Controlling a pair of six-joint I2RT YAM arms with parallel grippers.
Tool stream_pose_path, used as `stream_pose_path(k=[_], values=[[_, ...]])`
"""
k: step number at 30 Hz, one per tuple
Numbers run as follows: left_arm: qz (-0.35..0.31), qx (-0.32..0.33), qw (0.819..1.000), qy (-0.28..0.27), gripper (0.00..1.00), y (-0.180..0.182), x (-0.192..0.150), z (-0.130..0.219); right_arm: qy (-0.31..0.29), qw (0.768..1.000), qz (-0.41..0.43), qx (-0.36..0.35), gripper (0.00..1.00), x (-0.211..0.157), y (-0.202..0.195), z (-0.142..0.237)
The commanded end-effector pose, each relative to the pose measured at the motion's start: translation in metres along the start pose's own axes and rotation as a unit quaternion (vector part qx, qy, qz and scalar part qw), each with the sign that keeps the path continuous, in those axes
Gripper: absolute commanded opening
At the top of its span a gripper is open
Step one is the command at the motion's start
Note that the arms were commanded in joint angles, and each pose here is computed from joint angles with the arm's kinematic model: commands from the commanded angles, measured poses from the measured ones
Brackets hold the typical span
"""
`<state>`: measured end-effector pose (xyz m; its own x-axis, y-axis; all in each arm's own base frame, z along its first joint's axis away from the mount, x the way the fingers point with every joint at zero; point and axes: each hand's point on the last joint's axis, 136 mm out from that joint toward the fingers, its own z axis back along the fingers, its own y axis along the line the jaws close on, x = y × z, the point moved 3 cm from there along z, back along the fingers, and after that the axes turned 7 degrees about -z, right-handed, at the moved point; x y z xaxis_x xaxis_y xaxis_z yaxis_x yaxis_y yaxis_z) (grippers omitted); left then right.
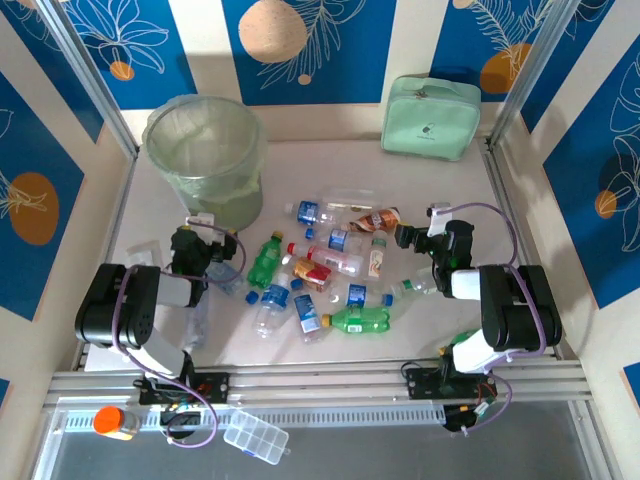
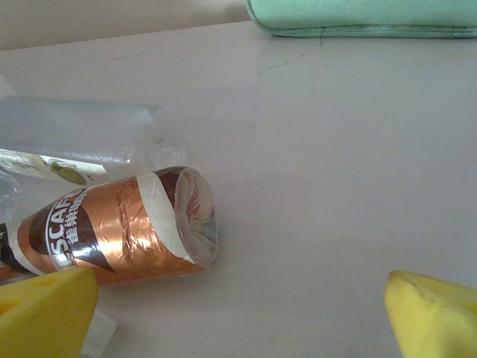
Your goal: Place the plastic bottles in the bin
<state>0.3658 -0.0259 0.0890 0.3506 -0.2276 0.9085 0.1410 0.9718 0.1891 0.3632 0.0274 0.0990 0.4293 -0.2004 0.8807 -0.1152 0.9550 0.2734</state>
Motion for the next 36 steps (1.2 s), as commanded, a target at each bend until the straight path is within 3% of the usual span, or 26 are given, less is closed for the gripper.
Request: stream_pose_path(k=[1,36], values=[[0.005,0.012,1.0,-0.022,0.99,0.006,0.0119,0.0021,-0.009,1.0,0.004,0.006,0.99,0.0087,0.0011,-0.0017],[0.005,0.01,0.999,-0.031,0.99,0.0059,0.0145,0.007,-0.007,1.0,0.01,0.013,0.99,0.0144,0.0054,0.0001]])
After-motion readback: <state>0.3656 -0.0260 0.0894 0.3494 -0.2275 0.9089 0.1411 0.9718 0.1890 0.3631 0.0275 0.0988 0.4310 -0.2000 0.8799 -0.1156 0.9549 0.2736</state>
